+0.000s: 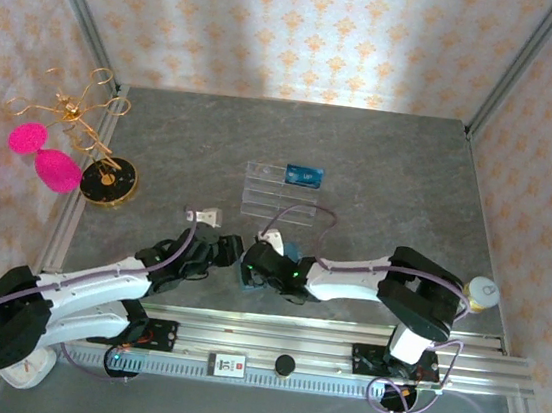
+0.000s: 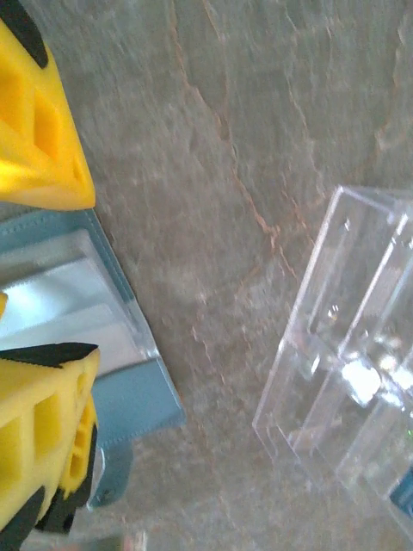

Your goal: Take the credit cards out of the card holder

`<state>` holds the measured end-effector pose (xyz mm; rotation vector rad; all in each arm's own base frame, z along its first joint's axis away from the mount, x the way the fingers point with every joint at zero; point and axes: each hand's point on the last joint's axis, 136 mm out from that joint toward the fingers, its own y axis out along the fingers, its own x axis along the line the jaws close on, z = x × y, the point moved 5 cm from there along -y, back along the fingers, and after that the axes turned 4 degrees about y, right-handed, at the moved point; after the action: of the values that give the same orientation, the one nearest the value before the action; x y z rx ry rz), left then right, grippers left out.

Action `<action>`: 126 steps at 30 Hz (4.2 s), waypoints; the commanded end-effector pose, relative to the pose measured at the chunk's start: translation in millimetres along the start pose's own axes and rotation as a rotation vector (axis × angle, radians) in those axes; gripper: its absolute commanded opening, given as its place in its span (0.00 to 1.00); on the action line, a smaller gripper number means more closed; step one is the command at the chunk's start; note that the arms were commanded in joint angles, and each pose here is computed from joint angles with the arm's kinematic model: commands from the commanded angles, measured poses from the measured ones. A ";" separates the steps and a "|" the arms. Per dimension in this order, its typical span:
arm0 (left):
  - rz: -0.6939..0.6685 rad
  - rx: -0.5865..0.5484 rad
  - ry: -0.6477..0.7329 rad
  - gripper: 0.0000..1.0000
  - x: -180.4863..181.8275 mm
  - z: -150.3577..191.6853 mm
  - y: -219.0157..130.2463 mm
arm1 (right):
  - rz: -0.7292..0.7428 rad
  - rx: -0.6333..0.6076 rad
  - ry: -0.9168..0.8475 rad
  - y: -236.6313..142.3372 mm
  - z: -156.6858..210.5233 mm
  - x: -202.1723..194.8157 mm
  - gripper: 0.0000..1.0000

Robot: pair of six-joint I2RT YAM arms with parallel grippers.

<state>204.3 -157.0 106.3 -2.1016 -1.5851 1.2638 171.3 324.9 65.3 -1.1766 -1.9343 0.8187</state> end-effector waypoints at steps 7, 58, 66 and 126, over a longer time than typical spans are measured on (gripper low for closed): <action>-0.043 0.010 -0.020 0.47 20.1 9.2 -4.2 | 0.200 0.162 -0.119 20.8 47.0 -28.1 0.53; 0.070 0.278 0.179 0.00 -21.6 54.0 34.9 | 0.192 -0.209 0.347 -89.1 -26.0 -111.8 0.47; 0.104 0.259 0.202 0.00 -46.6 39.7 33.1 | -0.334 -0.121 0.206 -106.3 -51.1 -28.2 0.30; 0.031 0.209 0.188 0.00 -7.1 47.3 30.9 | -0.217 0.101 0.359 -14.8 -23.3 -32.2 0.24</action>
<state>190.8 -189.3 64.7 -2.0426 -1.2949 1.1684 189.6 292.1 82.2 -0.9403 -1.6790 0.5475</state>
